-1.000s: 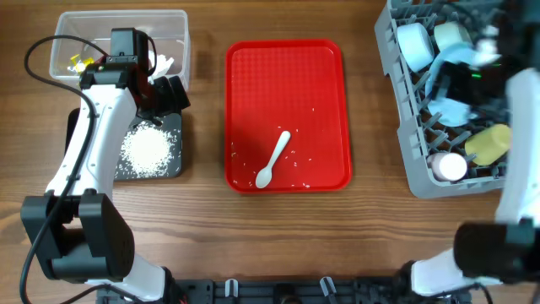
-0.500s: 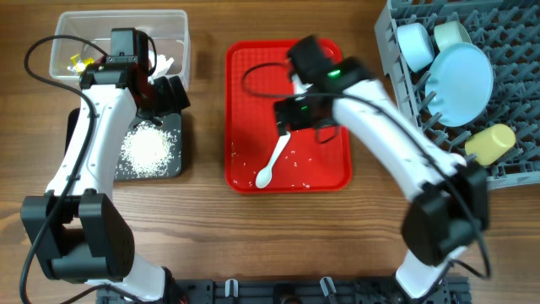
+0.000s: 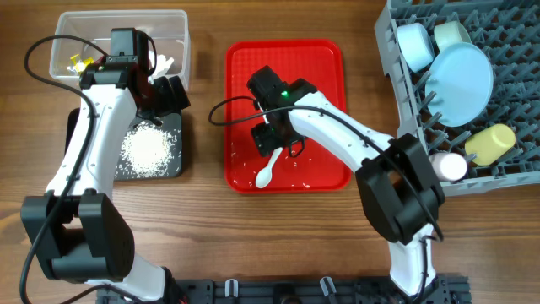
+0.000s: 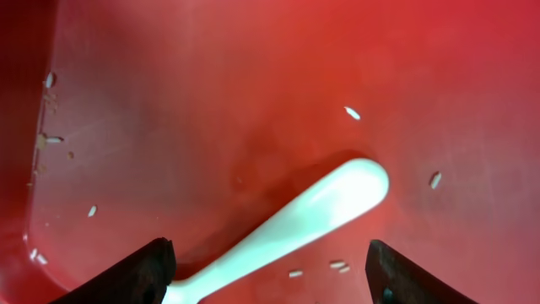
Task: Sort waste into correct bins and load items into the dishwasher rack
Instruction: 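Reach the right gripper to the red tray and grasp the white spoon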
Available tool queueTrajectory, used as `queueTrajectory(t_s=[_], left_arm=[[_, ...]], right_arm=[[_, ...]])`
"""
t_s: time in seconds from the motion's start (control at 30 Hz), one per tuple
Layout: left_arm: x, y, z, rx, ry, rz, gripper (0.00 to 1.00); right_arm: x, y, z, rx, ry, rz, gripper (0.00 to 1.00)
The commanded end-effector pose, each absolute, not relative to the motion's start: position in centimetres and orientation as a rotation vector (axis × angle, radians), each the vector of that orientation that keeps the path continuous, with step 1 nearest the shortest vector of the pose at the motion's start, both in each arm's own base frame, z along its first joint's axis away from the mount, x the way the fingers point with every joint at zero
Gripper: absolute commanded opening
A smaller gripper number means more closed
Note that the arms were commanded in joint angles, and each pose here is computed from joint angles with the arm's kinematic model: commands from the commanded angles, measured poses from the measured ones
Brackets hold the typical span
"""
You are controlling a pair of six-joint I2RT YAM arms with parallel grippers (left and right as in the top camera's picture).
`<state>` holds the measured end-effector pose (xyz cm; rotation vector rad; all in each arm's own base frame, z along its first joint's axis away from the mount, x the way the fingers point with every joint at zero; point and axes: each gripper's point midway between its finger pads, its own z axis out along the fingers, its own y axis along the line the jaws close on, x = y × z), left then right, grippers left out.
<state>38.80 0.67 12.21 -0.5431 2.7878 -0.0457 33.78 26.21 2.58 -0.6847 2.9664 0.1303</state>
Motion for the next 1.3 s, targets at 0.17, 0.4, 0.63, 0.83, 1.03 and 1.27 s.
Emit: queueTrajectory(t_s=[0.17,0.4,0.63,0.83,1.03,1.27], left_arm=[[38.8,0.6,11.8,-0.569,2.795,-0.057,1.0],[38.8,0.6,11.8,-0.569,2.795,-0.058,1.0],[38.8,0.6,11.8,-0.569,2.795,-0.058,1.0],[38.8,0.6,11.8,-0.569,2.795,-0.058,1.0],[38.8,0.6,11.8,-0.569,2.795,-0.058,1.0],[38.8,0.6,11.8,-0.569,2.795,-0.058,1.0]], right_arm=[[31.3,24.3,-0.8,-0.722,3.11,0.011,0.61],[28.8,22.4,-2.0,-0.62,3.229,-0.07,0.26],[29.2,21.4,-1.9,-0.444,3.268,-0.081,0.04],[31.7,19.2,0.2,-0.33,3.266,-0.014,0.05],[35.9,16.3,7.4,-0.221,3.117,0.091,0.04],[37.5,8.6,18.2,0.083,2.853,0.171,0.04]])
